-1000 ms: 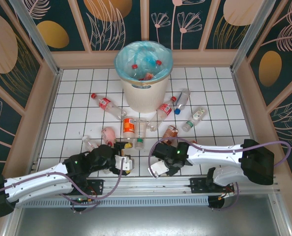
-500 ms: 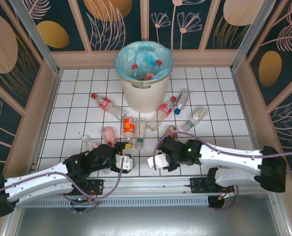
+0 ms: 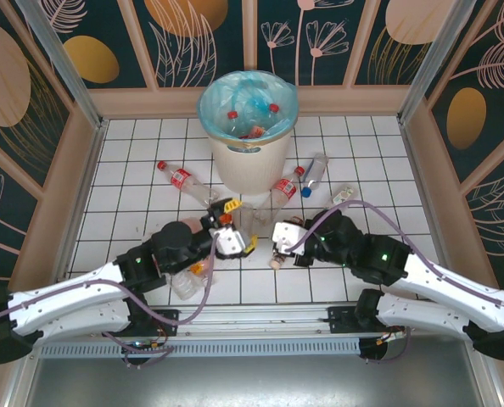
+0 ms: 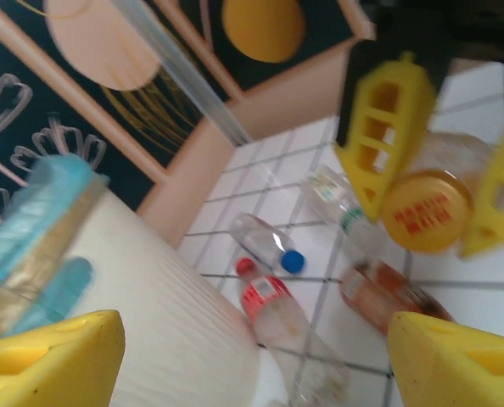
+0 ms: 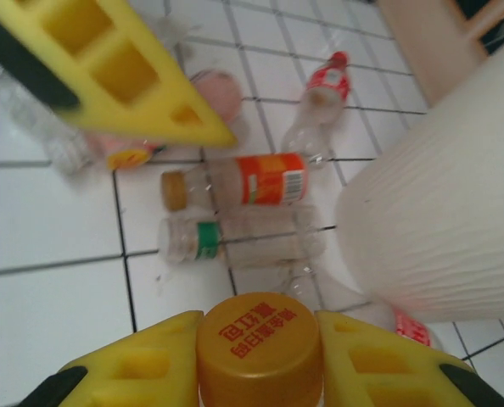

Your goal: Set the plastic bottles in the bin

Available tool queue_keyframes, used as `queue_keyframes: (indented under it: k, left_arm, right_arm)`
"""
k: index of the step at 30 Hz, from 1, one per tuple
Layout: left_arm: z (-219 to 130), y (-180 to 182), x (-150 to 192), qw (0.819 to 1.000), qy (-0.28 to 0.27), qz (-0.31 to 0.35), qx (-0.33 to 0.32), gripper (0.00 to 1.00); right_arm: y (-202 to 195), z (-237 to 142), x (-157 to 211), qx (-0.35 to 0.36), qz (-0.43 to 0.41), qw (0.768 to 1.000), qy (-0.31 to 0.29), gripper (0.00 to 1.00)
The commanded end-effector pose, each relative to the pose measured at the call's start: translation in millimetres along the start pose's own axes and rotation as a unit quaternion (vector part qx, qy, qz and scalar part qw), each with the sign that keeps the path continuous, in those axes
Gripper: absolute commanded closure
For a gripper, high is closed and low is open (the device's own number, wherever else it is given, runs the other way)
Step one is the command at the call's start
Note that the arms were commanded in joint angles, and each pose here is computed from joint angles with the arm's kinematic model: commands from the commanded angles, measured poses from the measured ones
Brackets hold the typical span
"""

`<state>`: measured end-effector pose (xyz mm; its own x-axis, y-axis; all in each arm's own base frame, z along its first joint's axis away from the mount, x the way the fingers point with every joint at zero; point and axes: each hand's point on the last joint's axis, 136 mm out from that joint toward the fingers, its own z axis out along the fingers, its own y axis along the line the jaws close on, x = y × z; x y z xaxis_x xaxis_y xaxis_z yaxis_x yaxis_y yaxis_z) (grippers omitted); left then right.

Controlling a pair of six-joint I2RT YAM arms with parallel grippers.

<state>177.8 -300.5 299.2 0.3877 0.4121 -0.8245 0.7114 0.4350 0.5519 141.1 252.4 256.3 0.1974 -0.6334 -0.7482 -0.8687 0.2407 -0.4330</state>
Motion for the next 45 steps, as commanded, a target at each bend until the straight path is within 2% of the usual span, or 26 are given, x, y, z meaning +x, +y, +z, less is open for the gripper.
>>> queue_keyframes:
  k: [1, 4, 7, 11, 13, 17, 21, 25, 30, 35, 38, 45]
  left_arm:
    - [11.7, 62.8, -50.1, 0.990, -0.036, -0.065, -0.119, 0.18]
    - [23.6, 98.3, -73.4, 0.978, -0.030, -0.095, -0.182, 0.18]
    - [27.0, 122.7, -78.8, 0.965, -0.047, -0.126, -0.225, 0.17]
    - [23.4, 159.6, -57.7, 0.941, -0.067, -0.220, -0.247, 0.17]
    - [17.9, 174.2, -40.5, 0.931, -0.062, -0.245, -0.265, 0.16]
    - [4.7, 179.7, -16.4, 0.917, -0.059, -0.270, -0.287, 0.14]
    - [-2.8, 177.0, -3.2, 0.909, -0.052, -0.285, -0.300, 0.15]
    - [-6.2, 179.7, -1.5, 0.903, -0.052, -0.293, -0.311, 0.15]
    - [-24.1, 183.0, -5.2, 0.903, -0.068, -0.268, -0.328, 0.13]
    - [-34.0, 186.8, -4.1, 0.898, -0.072, -0.260, -0.347, 0.14]
    - [-33.1, 186.0, -2.6, 0.898, -0.071, -0.260, -0.347, 0.14]
    - [-29.7, 182.9, -0.5, 0.899, -0.072, -0.264, -0.341, 0.14]
  right_arm:
    - [-35.3, -23.9, -39.9, 0.060, 0.070, 0.994, -0.065, 0.97]
    - [-61.6, -43.1, -66.2, 0.108, 0.110, 0.981, -0.116, 0.98]
    - [-86.4, -61.3, -84.1, 0.163, 0.129, 0.965, -0.160, 0.98]
    - [-117.1, -80.0, -101.1, 0.236, 0.140, 0.941, -0.200, 1.00]
    - [-131.7, -90.8, -114.8, 0.265, 0.143, 0.927, -0.223, 1.00]
    - [-164.3, -109.5, -139.2, 0.338, 0.140, 0.896, -0.252, 1.00]
    - [-191.2, -133.0, -175.8, 0.399, 0.117, 0.854, -0.314, 1.00]
    - [-214.4, -135.6, -216.2, 0.408, 0.095, 0.833, -0.362, 1.00]
    - [-243.0, -113.3, -245.5, 0.405, 0.076, 0.815, -0.409, 1.00]
    - [-289.4, -68.6, -242.1, 0.418, 0.093, 0.808, -0.405, 1.00]
    - [-319.1, -44.4, -219.6, 0.414, 0.130, 0.801, -0.412, 1.00]
    - [-365.3, 16.7, -154.9, 0.394, 0.216, 0.818, -0.359, 1.00]
